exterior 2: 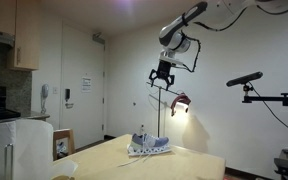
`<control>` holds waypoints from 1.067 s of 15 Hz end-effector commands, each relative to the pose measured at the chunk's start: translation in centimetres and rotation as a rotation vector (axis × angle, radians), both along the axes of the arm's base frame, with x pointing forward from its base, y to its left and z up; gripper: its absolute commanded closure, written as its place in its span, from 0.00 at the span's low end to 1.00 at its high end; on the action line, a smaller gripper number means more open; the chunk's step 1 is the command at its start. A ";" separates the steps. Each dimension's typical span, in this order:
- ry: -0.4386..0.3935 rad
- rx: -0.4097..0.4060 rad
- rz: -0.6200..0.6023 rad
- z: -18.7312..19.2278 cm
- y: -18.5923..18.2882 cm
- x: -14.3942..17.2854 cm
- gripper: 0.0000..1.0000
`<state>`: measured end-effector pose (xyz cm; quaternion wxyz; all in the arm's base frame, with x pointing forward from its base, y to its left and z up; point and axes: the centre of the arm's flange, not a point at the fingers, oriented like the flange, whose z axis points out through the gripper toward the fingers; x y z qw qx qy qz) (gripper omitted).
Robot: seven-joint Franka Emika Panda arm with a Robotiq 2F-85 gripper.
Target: Put the shoe on the rack.
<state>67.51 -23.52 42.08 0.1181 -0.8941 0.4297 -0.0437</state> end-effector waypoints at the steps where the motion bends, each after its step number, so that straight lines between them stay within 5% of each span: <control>1: 0.005 0.011 -0.078 0.1 -1.7 4.7 0.00; 5: 0.110 -0.014 -0.169 -1.7 -2.0 6.7 0.00; 6: 0.051 -0.007 -0.126 -2.4 -1.1 3.7 0.00; 12: 0.044 -0.022 -0.124 -3.1 -0.7 3.3 0.00; 16: 0.051 -0.250 -0.048 -5.3 1.1 5.2 0.00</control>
